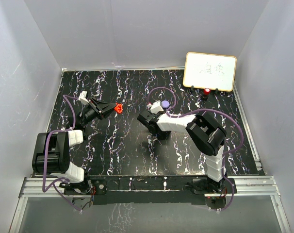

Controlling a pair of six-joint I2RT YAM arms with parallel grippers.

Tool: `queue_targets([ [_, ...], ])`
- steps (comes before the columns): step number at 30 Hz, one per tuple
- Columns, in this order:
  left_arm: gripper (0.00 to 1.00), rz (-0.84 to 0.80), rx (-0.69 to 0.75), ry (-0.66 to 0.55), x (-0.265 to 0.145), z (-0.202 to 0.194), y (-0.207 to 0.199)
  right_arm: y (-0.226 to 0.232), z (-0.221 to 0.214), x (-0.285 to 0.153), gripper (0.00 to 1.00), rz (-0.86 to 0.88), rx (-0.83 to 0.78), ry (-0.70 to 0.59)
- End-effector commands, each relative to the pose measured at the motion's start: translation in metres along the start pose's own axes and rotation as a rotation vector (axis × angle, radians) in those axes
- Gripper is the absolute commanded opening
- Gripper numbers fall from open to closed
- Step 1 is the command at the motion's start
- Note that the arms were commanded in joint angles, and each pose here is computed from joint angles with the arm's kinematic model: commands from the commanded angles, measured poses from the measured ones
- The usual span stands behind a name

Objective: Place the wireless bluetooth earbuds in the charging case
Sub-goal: Pick up the earbud from the center of the board.

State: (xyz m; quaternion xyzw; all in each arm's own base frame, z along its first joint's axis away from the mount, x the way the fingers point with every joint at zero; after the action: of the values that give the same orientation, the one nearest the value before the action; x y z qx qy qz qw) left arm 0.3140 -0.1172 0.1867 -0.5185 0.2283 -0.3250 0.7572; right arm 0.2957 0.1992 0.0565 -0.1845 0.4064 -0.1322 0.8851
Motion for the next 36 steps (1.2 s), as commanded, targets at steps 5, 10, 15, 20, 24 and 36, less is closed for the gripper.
queue_targets([
  [5,0.0,-0.02,0.03,0.009,-0.003,-0.001,-0.003,-0.001,0.002,0.003,0.13,-0.023,-0.003,-0.013],
  [10,0.0,-0.02,0.031,0.009,-0.003,0.0,-0.003,-0.001,0.0,0.006,0.11,-0.039,-0.022,-0.007],
  [15,0.0,-0.017,0.026,0.011,-0.002,-0.001,0.0,-0.001,0.0,0.006,0.09,-0.063,-0.048,-0.013],
  [20,0.0,-0.023,0.027,0.008,-0.002,0.0,-0.002,0.001,-0.003,0.005,0.09,-0.113,-0.109,-0.027],
  [24,0.0,-0.024,0.03,0.007,-0.003,0.0,-0.004,0.007,-0.006,0.004,0.09,-0.137,-0.146,-0.039],
  [36,0.0,0.035,0.079,-0.038,-0.013,0.012,-0.009,0.018,-0.011,0.002,0.1,-0.163,-0.191,-0.055],
])
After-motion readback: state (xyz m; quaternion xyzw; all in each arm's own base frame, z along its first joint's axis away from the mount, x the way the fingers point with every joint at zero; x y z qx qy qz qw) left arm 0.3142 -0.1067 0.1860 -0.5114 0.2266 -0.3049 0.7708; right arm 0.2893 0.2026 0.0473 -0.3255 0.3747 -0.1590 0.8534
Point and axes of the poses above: each gripper's point midway between its finger pads, its own x axis out along the fingers, its own y axis along the line the jaws close on, z = x × y, the point moved 4 cm from there along -x, back along the fingers, and after that the axes turned 11 degrees about x, right-handed, at the moved point
